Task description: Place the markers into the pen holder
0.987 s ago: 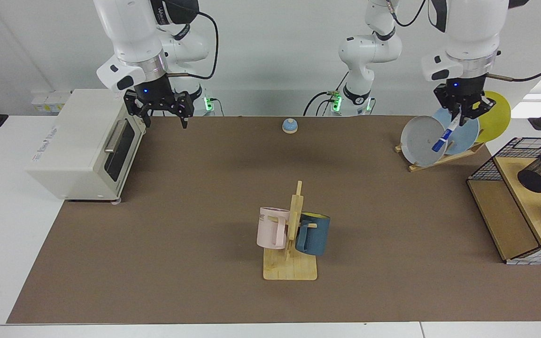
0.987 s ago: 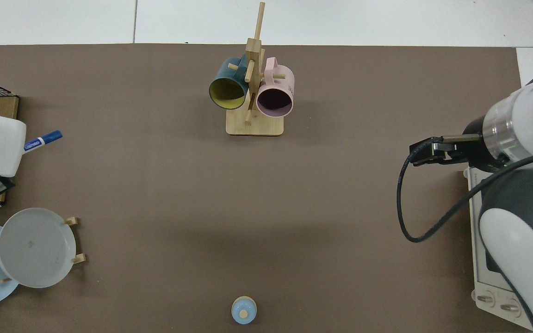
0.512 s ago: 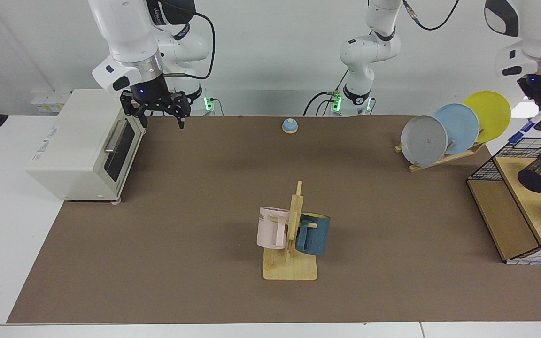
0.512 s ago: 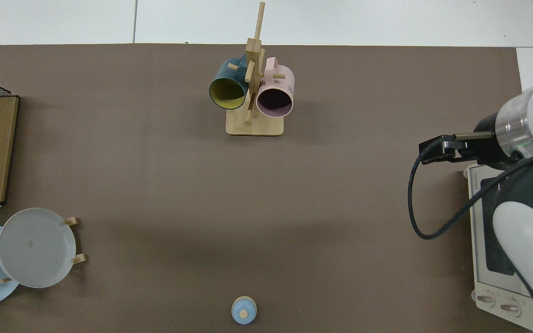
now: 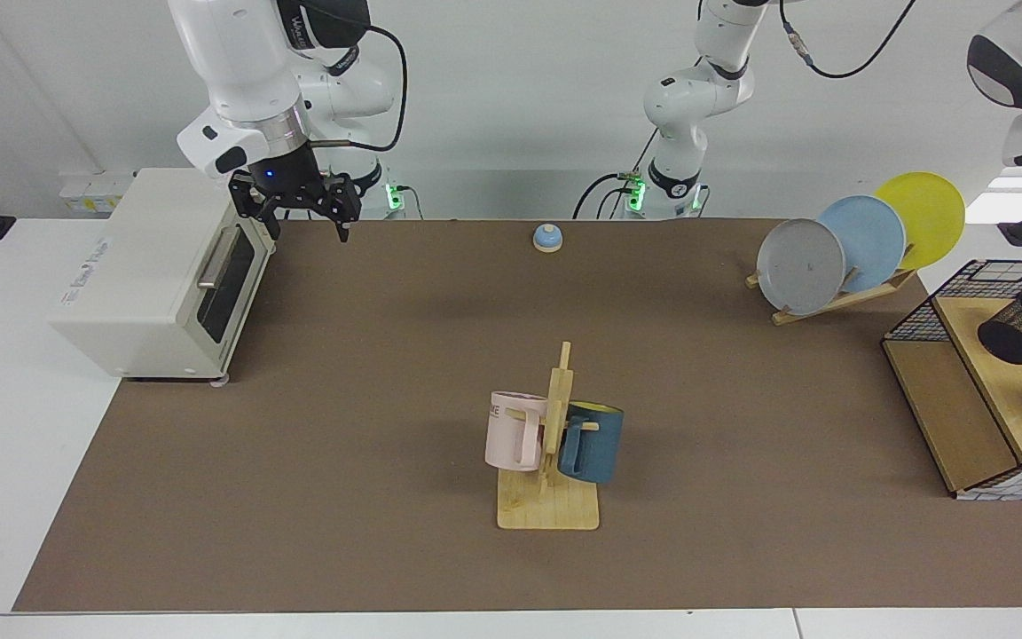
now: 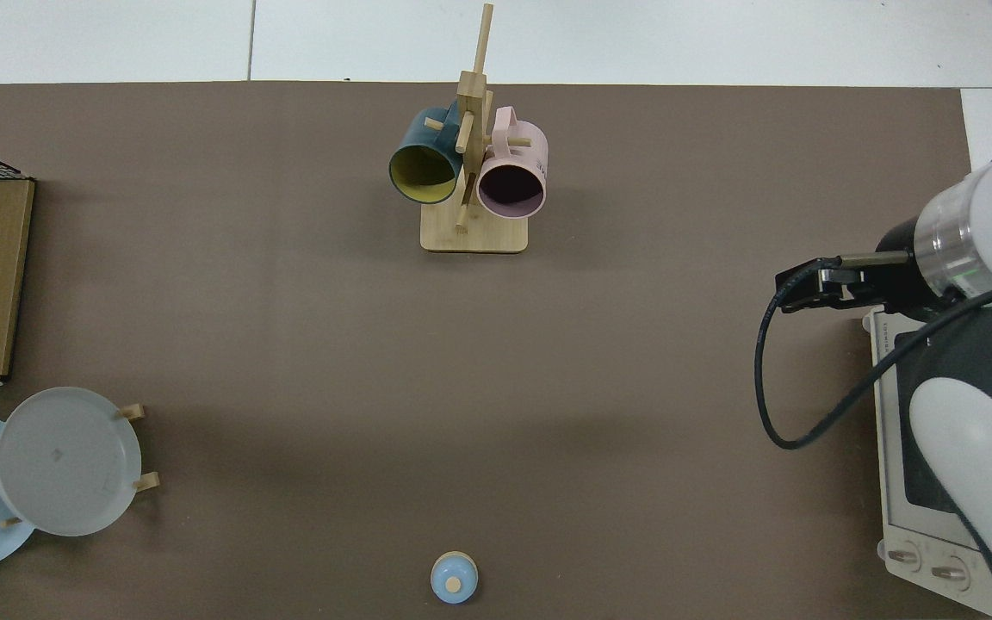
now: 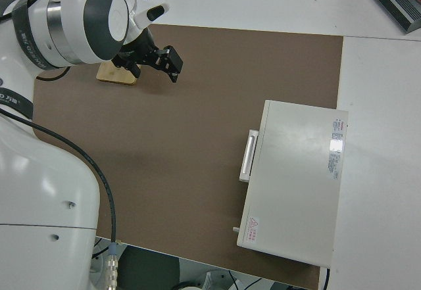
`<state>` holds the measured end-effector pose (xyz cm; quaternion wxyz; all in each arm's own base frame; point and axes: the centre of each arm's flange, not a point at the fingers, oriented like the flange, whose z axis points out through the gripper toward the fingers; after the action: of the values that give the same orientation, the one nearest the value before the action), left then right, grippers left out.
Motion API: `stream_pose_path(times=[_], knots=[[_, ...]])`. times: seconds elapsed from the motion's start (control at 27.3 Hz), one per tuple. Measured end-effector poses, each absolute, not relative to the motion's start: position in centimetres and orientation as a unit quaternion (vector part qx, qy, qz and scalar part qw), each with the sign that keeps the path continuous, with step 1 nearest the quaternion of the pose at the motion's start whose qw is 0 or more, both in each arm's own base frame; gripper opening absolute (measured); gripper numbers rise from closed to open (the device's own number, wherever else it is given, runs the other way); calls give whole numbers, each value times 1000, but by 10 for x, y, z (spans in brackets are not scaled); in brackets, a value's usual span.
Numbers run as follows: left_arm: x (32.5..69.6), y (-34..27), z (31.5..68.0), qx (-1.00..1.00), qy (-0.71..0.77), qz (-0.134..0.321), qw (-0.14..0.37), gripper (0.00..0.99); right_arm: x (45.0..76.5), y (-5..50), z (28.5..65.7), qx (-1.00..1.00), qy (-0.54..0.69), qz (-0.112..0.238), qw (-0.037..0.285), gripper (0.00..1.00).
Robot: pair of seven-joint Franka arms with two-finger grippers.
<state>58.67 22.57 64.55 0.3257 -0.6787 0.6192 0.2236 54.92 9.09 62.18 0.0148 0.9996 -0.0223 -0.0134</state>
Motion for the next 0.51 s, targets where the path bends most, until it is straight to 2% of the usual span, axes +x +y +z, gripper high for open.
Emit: stream_pose_path(times=[0.18, 0.51], knots=[[580, 264, 637, -670, 624, 242, 322, 163, 549, 91, 622, 1000, -23, -12, 15, 1000], [592, 274, 608, -661, 636, 251, 311, 163, 551, 91, 623, 1000, -22, -6, 13, 1000]])
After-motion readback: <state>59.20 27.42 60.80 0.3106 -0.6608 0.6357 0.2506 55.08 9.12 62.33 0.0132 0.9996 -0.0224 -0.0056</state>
